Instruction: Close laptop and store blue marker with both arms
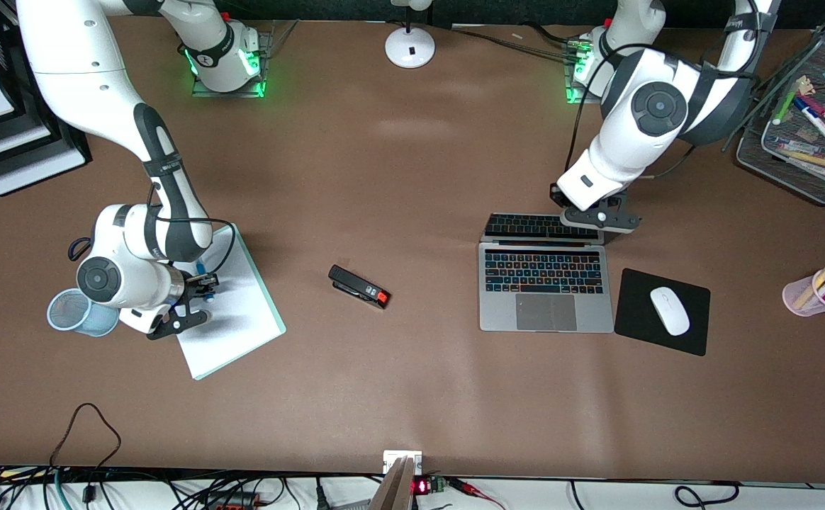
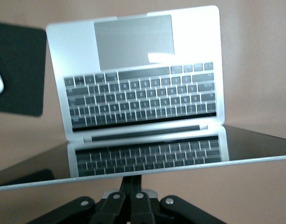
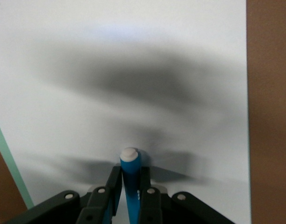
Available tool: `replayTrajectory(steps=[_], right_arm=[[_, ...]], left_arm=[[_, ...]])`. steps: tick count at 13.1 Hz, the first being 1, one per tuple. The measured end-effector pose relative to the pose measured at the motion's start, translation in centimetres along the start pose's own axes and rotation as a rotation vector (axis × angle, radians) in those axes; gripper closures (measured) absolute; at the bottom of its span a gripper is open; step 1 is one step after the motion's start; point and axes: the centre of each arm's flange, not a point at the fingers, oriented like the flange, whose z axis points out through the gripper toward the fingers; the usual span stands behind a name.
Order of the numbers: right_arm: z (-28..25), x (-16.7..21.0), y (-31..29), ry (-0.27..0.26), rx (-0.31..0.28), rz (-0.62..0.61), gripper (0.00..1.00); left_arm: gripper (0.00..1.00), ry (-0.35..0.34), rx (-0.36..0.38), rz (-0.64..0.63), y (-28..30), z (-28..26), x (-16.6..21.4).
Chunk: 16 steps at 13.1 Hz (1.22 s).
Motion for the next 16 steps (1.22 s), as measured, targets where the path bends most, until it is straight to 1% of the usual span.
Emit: replayTrajectory(steps=[1, 4, 7, 9, 12, 14, 16], right_arm=[[0.0, 0.0, 0.0, 0.0, 0.0, 0.0, 0.8], [0.0, 0.0, 0.0, 0.0, 0.0, -0.001, 0.82], [-0.6, 0.4, 0.0, 0.013, -0.004, -0.003, 0.82], [-2.3, 1.3, -0.1, 0.049, -0.013, -0.009, 0.82], [-6.5, 2.3, -0.6, 0.119, -0.027, -0.028, 0.82], [-9.8, 2.4, -0.9, 0.167, -0.039, -0.088, 0.82], [-13.5, 1.9, -1.0, 0.213, -0.056, -0.187, 0.82]], left_arm=[[0.99, 0.019, -0.002, 0.002, -0.1, 0.3, 0.4], [0.99, 0.08, -0.028, -0.01, -0.6, 0.7, 2.1], [0.99, 0.095, -0.062, -0.023, -0.7, 1.9, 5.0], [0.99, 0.109, -0.072, -0.018, -0.9, 3.6, 7.0], [0.99, 0.133, -0.1, -0.031, -1.4, 6.5, 9.6], [0.99, 0.157, -0.121, -0.044, -1.8, 8.4, 10.7], [0.99, 0.17, -0.136, -0.048, -1.9, 10.7, 11.4]])
